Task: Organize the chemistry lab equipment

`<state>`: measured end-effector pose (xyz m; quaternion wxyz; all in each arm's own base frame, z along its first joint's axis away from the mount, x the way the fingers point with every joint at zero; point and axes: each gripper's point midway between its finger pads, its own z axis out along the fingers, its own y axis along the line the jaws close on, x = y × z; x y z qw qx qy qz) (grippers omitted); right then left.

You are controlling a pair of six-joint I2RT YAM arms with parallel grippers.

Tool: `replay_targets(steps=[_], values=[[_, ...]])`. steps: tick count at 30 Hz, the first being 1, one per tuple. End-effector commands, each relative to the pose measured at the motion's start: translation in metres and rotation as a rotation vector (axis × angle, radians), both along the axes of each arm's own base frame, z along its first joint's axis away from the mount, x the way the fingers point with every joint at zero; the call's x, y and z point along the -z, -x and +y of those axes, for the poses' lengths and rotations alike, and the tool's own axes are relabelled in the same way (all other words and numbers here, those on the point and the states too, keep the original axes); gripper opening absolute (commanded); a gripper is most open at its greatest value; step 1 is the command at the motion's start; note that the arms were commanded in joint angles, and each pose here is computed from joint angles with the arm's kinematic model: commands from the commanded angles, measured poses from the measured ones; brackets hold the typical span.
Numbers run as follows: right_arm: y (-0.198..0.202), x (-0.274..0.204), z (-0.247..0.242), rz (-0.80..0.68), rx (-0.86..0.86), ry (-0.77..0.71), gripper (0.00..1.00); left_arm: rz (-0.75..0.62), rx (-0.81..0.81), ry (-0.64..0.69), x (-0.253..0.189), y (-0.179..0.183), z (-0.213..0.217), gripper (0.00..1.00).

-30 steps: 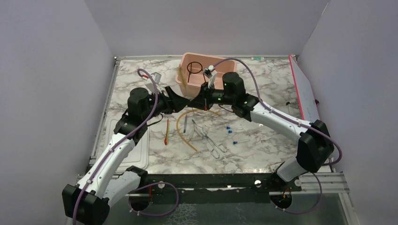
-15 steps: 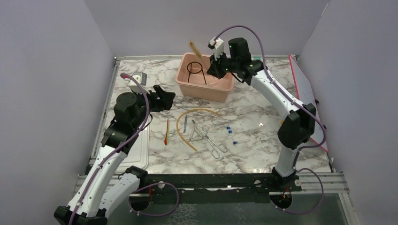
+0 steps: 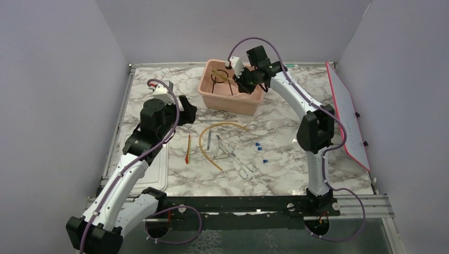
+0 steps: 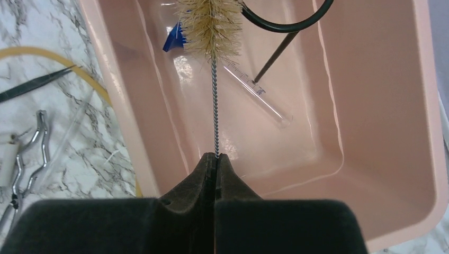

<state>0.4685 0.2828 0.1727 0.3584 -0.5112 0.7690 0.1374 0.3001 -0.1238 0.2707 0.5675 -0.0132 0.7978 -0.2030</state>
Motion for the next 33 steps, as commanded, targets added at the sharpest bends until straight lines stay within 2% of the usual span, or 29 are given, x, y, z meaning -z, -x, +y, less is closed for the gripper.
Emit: replay_targets(steps=[1,13,16,19,26,33], values=[[-0.003,0.021,-0.010,0.010,-0.055,0.098,0.04,0.010,-0.021,-0.044,0.009,-0.010,0.003,0.78],[0.000,0.048,-0.010,0.058,-0.088,0.135,0.10,0.053,-0.023,-0.078,0.028,-0.020,0.001,0.78],[0.008,0.051,-0.009,0.098,-0.113,0.133,0.17,0.059,-0.021,-0.082,0.031,-0.021,0.000,0.78],[0.012,0.045,-0.007,0.114,-0.117,0.117,0.31,0.057,-0.017,-0.086,0.030,-0.021,0.000,0.78],[0.007,-0.019,0.000,0.009,-0.042,0.000,0.33,0.043,-0.003,-0.075,0.025,-0.018,-0.002,0.78],[0.012,-0.100,-0.011,-0.126,0.137,-0.154,0.37,0.036,0.015,-0.057,0.023,-0.013,-0.004,0.78]])
